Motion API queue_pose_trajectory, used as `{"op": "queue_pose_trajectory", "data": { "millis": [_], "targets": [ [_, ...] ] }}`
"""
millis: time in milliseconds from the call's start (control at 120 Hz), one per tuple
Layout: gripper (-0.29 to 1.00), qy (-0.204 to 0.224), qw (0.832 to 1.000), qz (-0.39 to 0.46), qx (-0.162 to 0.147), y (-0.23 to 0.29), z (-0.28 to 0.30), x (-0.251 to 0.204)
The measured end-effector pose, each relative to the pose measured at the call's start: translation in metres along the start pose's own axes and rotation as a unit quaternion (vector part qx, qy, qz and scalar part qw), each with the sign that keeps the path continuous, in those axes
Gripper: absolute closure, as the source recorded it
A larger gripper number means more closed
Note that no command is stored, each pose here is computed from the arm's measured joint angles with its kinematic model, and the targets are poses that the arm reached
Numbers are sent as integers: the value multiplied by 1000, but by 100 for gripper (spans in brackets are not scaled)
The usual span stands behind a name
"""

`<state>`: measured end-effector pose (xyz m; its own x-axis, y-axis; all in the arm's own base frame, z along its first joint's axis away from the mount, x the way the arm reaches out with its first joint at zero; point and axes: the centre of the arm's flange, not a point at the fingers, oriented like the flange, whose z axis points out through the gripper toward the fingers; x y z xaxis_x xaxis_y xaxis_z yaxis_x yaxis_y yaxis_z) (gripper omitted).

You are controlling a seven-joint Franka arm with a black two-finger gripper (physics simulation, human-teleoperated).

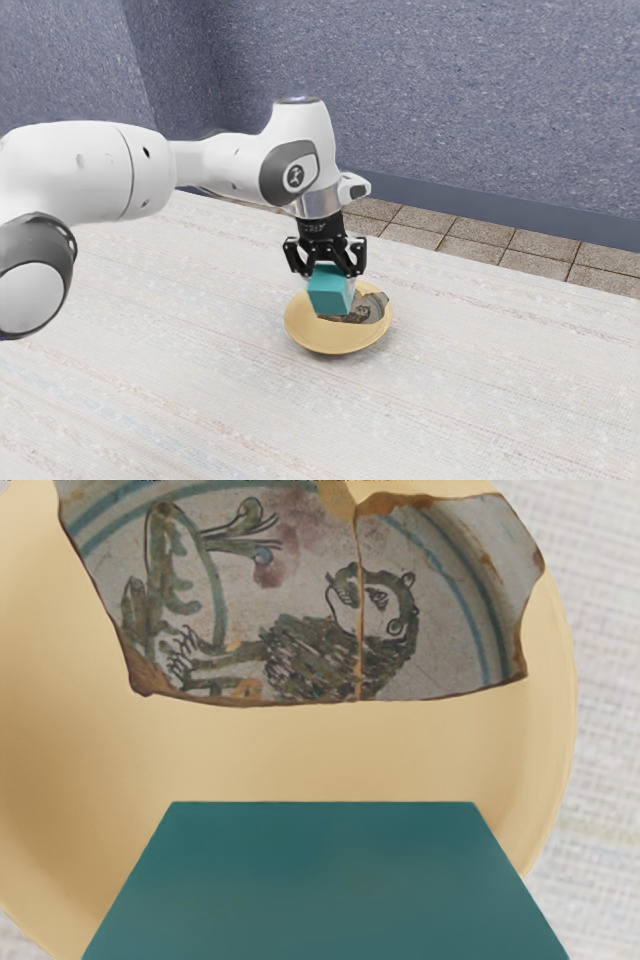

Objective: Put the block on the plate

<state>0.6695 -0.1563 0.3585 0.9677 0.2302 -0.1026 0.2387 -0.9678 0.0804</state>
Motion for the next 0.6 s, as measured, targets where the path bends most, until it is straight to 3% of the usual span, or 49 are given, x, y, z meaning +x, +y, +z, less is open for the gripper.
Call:
{"op": "queue_pose_trajectory", "data": {
  "millis": [317, 600],
  "targets": [
    [29, -13, 1000, -5, 13, -1, 32, 8],
    [27, -2, 1000, -6, 9, 3, 26, 14]
  ]
}}
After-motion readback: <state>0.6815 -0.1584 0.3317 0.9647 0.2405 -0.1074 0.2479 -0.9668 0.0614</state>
